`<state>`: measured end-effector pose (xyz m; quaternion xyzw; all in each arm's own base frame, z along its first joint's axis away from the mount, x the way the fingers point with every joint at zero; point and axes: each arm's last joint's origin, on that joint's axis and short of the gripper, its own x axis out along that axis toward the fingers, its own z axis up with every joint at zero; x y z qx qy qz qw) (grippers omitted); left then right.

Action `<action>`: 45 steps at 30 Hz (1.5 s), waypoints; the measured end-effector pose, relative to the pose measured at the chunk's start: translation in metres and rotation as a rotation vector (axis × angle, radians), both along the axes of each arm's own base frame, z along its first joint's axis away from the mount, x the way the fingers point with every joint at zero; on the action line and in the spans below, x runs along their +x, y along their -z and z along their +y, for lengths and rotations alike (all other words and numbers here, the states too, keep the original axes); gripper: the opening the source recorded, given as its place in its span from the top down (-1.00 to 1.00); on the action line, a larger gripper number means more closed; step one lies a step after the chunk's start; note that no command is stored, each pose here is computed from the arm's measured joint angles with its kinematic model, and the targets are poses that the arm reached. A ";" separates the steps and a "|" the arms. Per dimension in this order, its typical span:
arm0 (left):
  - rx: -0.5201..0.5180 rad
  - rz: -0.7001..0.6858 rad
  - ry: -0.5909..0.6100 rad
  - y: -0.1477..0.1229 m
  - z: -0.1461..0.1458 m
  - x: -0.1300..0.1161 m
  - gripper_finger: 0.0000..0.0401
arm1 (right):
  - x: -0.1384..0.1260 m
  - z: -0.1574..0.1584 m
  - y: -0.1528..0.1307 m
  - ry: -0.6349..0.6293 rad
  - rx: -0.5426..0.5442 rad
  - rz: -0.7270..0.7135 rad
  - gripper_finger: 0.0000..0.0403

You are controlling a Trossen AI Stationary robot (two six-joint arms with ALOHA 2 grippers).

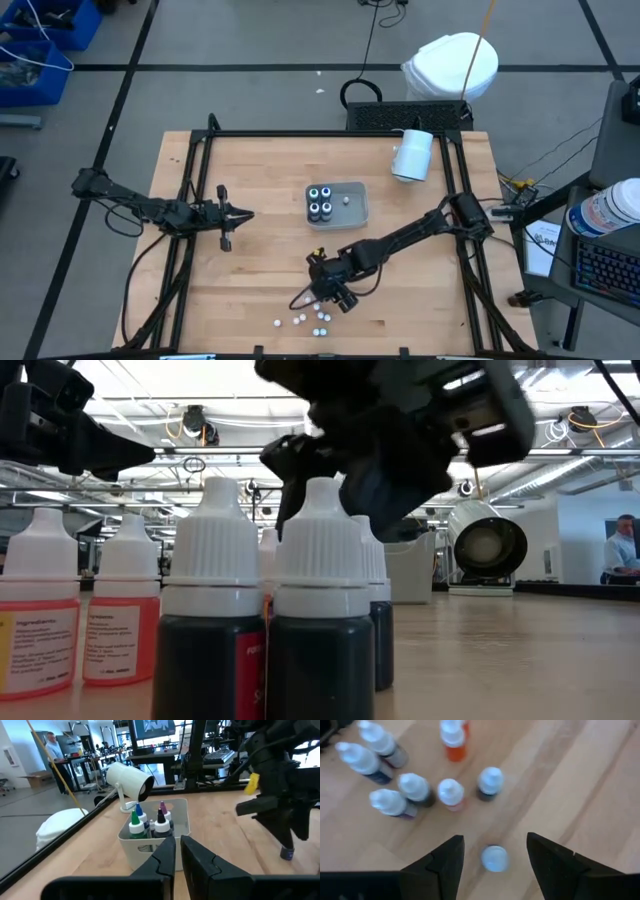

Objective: Pick & Place food coloring
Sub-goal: Put the small blue food coloring bottle into the top bin

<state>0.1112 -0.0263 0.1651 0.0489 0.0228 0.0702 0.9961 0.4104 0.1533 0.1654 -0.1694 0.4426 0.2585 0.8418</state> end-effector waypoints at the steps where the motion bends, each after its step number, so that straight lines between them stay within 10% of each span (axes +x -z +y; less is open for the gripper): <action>1: 0.000 0.000 0.000 0.000 0.000 0.000 0.81 | 0.000 -0.001 0.000 0.007 0.003 -0.001 -0.03; 45: -0.004 0.004 -0.003 0.001 0.000 0.000 0.81 | -0.008 -0.006 -0.007 0.029 0.013 0.046 0.75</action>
